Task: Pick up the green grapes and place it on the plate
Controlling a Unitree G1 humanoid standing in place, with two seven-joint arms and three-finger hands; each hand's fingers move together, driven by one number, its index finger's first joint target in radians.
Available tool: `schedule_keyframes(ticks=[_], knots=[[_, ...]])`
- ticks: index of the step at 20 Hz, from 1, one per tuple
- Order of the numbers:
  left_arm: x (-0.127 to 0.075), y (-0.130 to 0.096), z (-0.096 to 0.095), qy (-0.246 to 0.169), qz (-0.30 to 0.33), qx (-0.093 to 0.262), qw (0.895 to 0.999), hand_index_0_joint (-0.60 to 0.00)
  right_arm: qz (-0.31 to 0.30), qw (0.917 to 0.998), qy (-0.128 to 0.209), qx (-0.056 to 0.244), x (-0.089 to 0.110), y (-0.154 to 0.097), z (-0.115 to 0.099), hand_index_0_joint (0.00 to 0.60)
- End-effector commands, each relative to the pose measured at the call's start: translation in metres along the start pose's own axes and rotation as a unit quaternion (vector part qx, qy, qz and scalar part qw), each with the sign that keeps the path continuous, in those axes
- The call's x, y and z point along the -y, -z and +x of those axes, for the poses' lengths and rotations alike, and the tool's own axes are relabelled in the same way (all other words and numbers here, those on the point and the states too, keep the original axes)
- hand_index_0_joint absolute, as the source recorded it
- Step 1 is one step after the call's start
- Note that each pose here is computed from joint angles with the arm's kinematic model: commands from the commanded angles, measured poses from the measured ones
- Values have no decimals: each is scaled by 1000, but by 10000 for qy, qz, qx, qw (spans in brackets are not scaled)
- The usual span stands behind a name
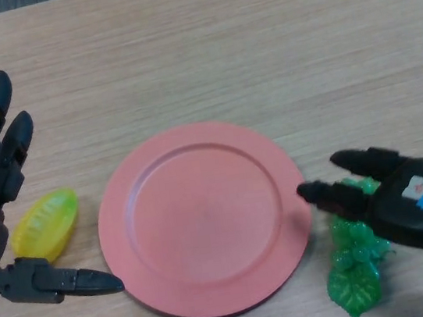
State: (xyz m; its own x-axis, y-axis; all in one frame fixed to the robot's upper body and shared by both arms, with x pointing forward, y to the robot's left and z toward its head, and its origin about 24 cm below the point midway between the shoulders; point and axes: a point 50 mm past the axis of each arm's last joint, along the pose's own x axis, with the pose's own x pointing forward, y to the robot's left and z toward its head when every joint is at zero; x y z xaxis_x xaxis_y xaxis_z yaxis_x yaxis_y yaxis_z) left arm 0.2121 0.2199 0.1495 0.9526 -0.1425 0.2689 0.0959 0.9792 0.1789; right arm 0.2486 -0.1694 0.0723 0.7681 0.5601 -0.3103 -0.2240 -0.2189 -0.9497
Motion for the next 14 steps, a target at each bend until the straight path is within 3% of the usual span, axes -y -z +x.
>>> schedule_keyframes(ticks=[1, 2, 3, 4, 5, 10, 14], knots=[[-13, -33, -2, -246, 549, 1059, 9926, 0, -167, 9971, 691, -270, 24, 17, -10, 199], [-13, -33, -2, -245, 549, 1059, 9926, 0, -176, 9974, 635, -289, 22, 18, -9, 299], [-13, -34, -1, -240, 548, 1061, 9926, 0, -211, 9979, 513, -348, 19, 22, -8, 449], [-12, -34, -1, -238, 549, 1071, 9925, 0, -160, 9978, 485, -428, 17, 25, -8, 549], [-10, -33, -2, -242, 548, 1100, 9921, 0, -80, 9973, 533, -499, 16, 29, -8, 600], [-7, -33, -4, -225, 472, 1094, 9926, 0, 69, 9970, 560, -526, 14, 31, -9, 600], [-6, -35, -5, -185, 461, 1094, 9928, 0, 325, 9947, 834, -498, 41, 29, -23, 600]])
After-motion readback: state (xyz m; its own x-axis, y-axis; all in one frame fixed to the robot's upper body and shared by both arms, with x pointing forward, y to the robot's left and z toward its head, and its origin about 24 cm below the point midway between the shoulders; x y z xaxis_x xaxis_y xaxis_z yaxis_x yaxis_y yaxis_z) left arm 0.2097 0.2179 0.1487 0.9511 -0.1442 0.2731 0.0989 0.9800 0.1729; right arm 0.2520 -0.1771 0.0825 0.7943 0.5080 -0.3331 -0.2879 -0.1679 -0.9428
